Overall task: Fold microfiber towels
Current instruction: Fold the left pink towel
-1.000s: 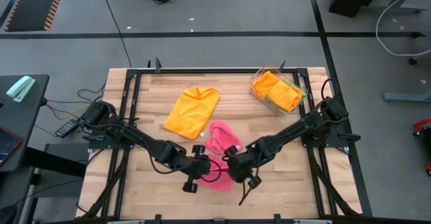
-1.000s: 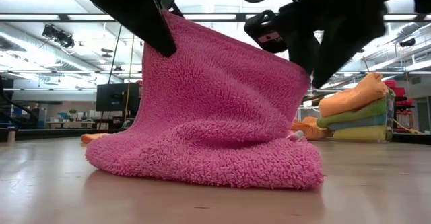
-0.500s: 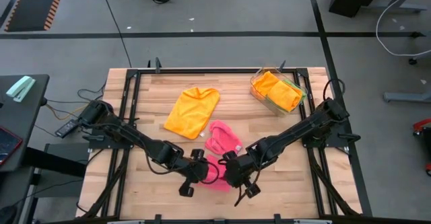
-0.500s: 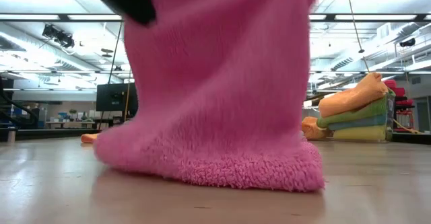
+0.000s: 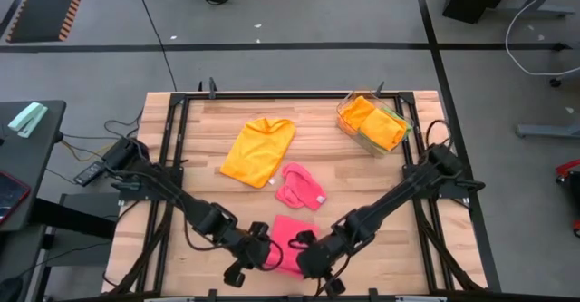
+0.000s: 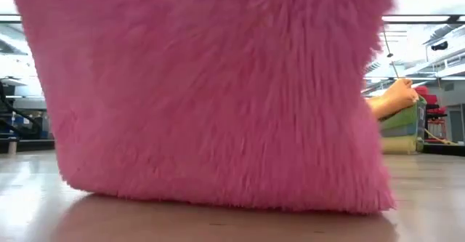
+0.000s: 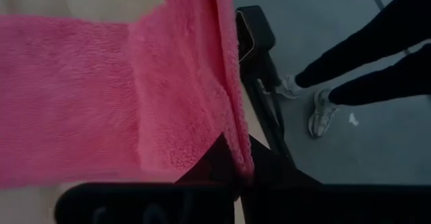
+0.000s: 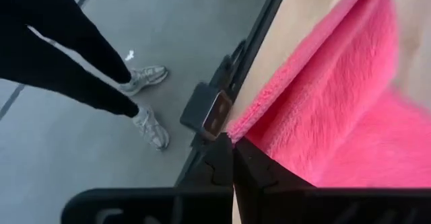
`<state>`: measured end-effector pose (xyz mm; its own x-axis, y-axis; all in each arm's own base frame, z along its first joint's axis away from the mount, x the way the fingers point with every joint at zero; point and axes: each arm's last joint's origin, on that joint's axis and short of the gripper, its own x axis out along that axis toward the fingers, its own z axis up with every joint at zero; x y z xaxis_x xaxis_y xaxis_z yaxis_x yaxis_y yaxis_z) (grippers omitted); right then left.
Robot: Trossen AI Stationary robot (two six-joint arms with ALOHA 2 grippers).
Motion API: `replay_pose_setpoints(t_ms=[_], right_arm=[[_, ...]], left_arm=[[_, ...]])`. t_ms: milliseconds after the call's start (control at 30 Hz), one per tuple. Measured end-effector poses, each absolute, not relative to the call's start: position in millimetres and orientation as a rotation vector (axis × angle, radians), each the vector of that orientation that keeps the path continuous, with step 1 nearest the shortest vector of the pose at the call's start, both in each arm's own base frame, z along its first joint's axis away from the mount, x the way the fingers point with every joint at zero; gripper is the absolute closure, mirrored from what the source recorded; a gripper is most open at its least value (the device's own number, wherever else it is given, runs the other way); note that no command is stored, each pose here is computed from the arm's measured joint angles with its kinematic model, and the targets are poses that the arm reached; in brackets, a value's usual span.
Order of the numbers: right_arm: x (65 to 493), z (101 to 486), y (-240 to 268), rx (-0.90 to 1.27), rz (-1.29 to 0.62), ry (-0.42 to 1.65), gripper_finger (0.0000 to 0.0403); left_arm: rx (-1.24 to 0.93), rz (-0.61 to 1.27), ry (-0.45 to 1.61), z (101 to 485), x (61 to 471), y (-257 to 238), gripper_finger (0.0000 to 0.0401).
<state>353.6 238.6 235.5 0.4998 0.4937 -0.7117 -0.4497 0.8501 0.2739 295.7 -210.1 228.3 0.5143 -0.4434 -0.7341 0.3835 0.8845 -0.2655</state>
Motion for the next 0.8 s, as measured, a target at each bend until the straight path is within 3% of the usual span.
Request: replay_pose_setpoints(t_ms=[300, 533, 800], right_arm=[[354, 219, 245, 0.089, 0.530, 0.945, 0.0401], [351, 219, 224, 0.028, 0.496, 1.050, 0.0401], [350, 222, 198, -0.061, 0.472, 1.133, 0.0402]], left_arm=[[-0.080, -0.460, 0.907, 207, 298, -229, 0.0379], [-0.080, -0.378, 0.901, 205, 315, -204, 0.0394], [-0.077, -0.307, 0.911, 204, 330, -175, 0.0377]])
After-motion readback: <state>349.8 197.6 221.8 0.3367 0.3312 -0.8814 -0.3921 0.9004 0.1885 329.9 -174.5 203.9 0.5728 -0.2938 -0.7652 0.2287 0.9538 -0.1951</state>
